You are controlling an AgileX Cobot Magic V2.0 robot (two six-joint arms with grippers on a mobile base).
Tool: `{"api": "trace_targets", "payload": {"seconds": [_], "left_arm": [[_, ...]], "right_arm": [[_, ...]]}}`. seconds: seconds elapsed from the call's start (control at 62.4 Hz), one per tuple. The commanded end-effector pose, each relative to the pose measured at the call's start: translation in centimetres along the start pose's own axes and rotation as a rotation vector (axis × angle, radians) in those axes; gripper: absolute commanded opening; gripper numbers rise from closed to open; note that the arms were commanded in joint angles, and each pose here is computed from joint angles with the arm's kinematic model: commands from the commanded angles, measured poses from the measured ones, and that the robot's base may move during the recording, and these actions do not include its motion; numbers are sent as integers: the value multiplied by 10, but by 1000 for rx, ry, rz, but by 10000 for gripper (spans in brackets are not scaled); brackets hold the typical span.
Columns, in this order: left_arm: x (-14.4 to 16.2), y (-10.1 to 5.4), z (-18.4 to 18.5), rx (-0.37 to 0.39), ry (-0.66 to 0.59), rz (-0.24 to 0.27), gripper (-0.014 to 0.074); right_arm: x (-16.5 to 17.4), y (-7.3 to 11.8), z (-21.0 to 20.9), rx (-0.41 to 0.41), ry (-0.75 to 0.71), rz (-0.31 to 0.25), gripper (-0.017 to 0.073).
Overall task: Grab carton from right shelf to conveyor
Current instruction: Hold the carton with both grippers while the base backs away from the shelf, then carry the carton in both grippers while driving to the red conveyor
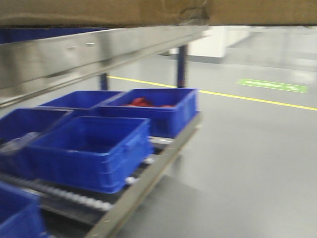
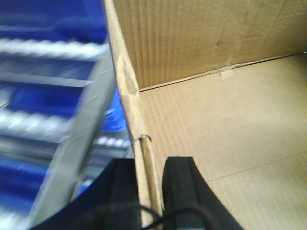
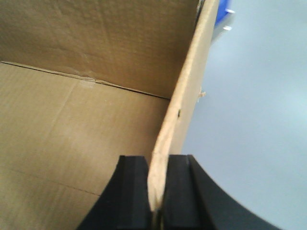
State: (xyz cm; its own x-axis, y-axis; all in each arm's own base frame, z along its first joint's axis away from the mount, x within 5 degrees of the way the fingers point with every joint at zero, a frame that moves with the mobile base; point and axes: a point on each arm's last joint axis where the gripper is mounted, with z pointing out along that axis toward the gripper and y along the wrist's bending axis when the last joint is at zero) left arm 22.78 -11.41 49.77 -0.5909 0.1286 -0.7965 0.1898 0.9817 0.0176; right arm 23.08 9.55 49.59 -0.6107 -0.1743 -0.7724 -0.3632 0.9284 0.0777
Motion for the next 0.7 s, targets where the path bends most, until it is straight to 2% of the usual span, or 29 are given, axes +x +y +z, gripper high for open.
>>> {"api": "trace_targets", "payload": {"seconds": [0.0,0.689], "left_arm": [[-4,-6,-6,60,-56,6,-16],[-4,-6,-6,59,-56,6,-16]], "right_arm": [[-4,2,-3,-25,-57,-6,-67],[-4,2,-3,-25,-57,-6,-67]]}}
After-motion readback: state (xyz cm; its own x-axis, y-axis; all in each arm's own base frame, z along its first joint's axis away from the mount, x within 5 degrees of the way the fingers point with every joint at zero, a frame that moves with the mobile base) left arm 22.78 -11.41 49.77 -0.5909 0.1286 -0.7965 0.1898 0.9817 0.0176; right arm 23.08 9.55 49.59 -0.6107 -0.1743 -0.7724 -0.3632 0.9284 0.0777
